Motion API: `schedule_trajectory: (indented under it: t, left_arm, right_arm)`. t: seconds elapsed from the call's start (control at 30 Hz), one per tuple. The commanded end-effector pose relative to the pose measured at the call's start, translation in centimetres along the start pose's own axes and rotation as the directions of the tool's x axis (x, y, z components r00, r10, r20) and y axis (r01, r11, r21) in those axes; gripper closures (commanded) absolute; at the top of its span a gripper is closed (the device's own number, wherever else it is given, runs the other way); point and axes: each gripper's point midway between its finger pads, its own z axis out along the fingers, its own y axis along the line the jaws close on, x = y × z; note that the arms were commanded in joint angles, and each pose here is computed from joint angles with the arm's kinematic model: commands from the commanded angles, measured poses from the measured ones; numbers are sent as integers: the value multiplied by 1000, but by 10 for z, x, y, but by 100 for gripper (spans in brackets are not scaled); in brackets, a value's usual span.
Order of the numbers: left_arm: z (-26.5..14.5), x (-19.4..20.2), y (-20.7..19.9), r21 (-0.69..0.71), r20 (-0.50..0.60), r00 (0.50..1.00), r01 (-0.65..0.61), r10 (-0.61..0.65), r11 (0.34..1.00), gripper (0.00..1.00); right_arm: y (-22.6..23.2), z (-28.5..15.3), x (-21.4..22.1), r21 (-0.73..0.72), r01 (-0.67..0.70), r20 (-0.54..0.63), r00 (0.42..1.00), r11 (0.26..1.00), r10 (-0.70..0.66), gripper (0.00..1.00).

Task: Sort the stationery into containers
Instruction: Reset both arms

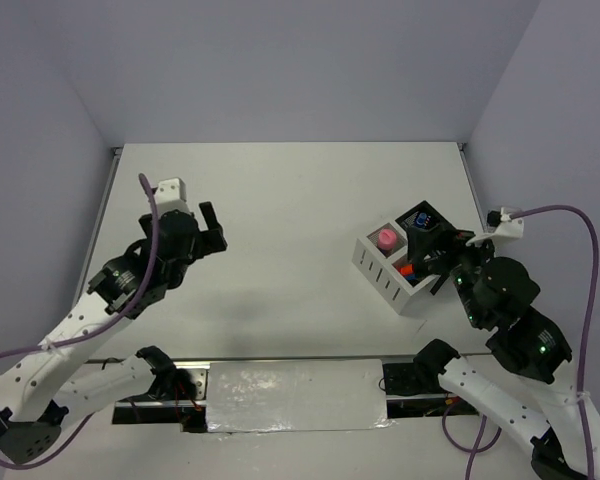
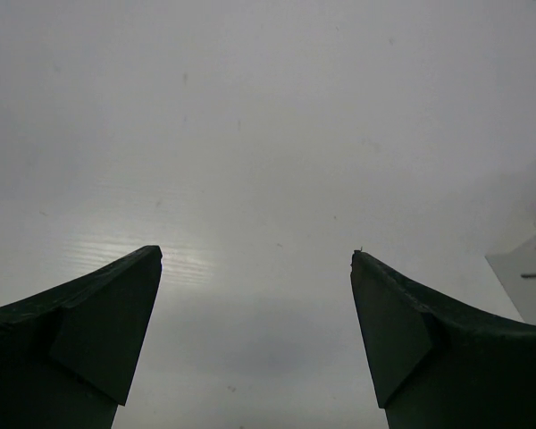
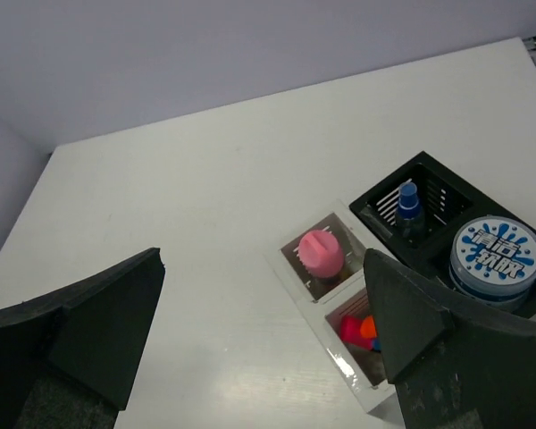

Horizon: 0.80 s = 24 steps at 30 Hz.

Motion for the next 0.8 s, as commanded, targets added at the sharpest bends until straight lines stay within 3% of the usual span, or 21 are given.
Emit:
schedule_trajectory:
  t: [0.0,0.1,0.3,0.47,0.77]
  left_arm:
    - [-28,-35,40,-141,106,994,32,-17,990,1]
    - [-48,-47,64,-210,162,987,49,-15,976,1]
    - [-87,-54,88,-138,234,972,58,-24,989,1]
    - [-98,-40,97,-50,289,956,69,-51,996,1]
    - [-93,-22,90,32,281,958,53,-60,998,1]
  right_arm:
    - [6,-29,-6,-121,50,-41,998,991,-55,0]
    - [-8,-52,-20,-114,45,-12,999,992,-47,0]
    - [-49,-81,-23,0,94,-32,995,996,-94,0]
    - [-67,-92,-13,28,131,-43,991,991,-130,0]
    - [-79,-97,-8,43,131,-2,991,990,-131,0]
